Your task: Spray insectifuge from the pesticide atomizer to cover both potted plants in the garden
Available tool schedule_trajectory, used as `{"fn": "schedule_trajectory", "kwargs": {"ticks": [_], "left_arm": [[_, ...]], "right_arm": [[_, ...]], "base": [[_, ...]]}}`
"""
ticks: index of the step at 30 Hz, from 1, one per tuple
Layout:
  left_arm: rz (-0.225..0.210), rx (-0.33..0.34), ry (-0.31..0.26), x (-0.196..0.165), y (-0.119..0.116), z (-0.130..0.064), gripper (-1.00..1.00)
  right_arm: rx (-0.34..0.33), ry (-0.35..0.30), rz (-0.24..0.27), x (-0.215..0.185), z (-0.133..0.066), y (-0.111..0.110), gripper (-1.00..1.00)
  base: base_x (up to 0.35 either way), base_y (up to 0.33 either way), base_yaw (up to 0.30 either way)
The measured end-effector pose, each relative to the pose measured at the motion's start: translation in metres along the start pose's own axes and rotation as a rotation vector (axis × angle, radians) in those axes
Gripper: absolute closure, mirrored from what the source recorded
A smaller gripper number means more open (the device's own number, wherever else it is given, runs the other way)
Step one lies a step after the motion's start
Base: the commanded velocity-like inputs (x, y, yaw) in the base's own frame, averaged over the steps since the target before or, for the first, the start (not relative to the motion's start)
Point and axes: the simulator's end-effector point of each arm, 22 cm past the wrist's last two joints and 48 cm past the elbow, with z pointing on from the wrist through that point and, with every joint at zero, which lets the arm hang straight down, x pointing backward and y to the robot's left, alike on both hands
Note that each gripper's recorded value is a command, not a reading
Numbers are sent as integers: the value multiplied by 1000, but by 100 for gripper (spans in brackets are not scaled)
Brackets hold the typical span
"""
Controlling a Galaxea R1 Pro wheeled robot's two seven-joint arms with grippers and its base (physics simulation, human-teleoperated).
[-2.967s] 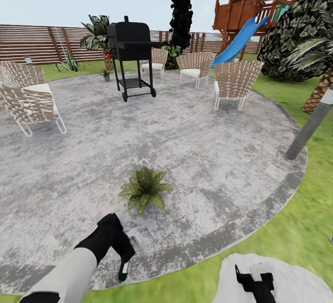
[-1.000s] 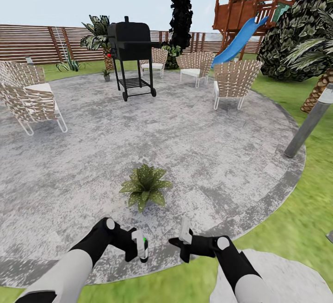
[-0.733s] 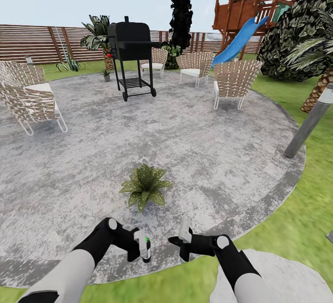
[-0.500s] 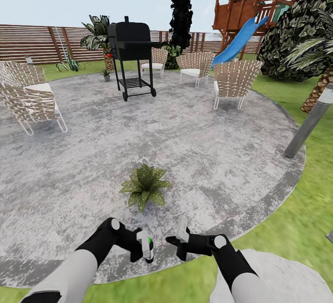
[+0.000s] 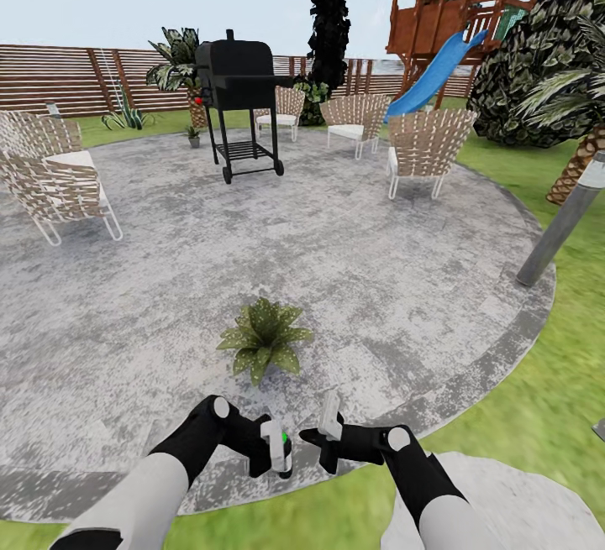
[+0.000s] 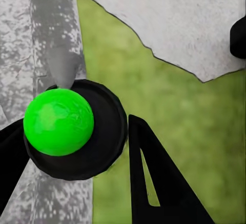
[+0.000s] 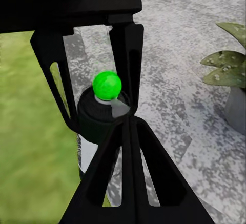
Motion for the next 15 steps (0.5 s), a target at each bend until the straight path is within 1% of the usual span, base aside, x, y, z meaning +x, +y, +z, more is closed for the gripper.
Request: {"fn": "schedule_trajectory", "kwargs": {"ticks": [6, 15], "left_arm": [[15, 6, -21, -11, -3, 4, 100], [17, 8, -25, -14, -4, 5, 100]], "right_arm": [[0, 0, 0, 0, 0, 0, 100], [0, 0, 0, 0, 0, 0, 100]], "base": [[0, 0, 0], [0, 0, 0]]}}
